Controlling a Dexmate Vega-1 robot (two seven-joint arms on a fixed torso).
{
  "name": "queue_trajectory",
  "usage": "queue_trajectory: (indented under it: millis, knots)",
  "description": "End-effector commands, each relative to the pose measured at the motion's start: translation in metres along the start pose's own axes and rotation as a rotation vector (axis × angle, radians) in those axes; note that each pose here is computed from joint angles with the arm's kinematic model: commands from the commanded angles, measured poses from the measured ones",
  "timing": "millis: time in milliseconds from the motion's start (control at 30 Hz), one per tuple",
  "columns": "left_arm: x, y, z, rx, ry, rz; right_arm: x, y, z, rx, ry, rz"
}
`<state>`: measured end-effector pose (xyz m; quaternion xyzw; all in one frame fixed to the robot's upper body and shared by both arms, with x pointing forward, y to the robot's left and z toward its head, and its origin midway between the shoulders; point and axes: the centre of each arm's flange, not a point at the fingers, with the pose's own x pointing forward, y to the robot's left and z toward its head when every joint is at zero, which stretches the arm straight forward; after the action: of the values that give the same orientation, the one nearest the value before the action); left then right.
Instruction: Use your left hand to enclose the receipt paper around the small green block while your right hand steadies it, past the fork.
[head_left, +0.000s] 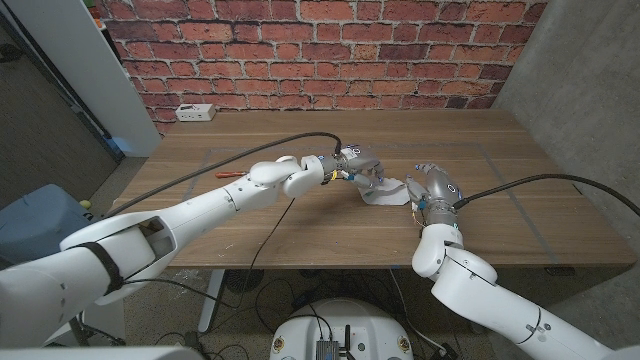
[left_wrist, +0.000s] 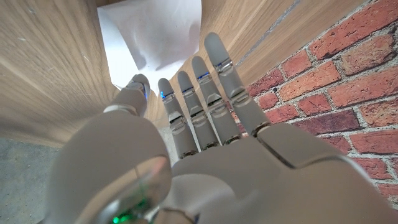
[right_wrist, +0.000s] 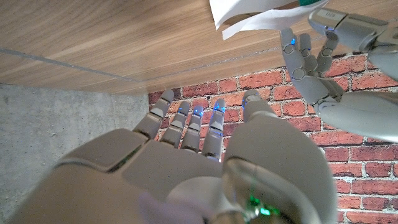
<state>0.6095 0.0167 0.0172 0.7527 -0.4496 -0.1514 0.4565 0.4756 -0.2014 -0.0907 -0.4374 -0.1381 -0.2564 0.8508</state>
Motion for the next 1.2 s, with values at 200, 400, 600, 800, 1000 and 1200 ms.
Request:
queue_trajectory:
  millis: [200, 400, 600, 800, 1000, 1200]
  knots:
    - [0.017, -0.005, 0.007, 0.065, 0.001, -0.148, -0.005, -0.004, -0.006, 0.014, -0.005, -0.028]
    - [0.022, -0.010, 0.008, 0.079, -0.011, -0.191, -0.005, -0.005, -0.006, 0.007, -0.008, -0.033]
    - [0.025, -0.014, 0.011, 0.106, -0.018, -0.220, -0.005, -0.006, -0.006, 0.005, -0.015, -0.024]
    - [0.027, -0.018, 0.014, 0.155, -0.010, -0.230, -0.005, -0.006, -0.006, 0.005, -0.022, -0.010]
    - [0.027, -0.022, 0.016, 0.184, -0.005, -0.198, -0.005, -0.006, -0.006, 0.001, -0.026, -0.004]
    - [0.026, -0.024, 0.014, 0.160, -0.005, -0.168, -0.005, -0.006, -0.007, 0.000, -0.033, -0.001]
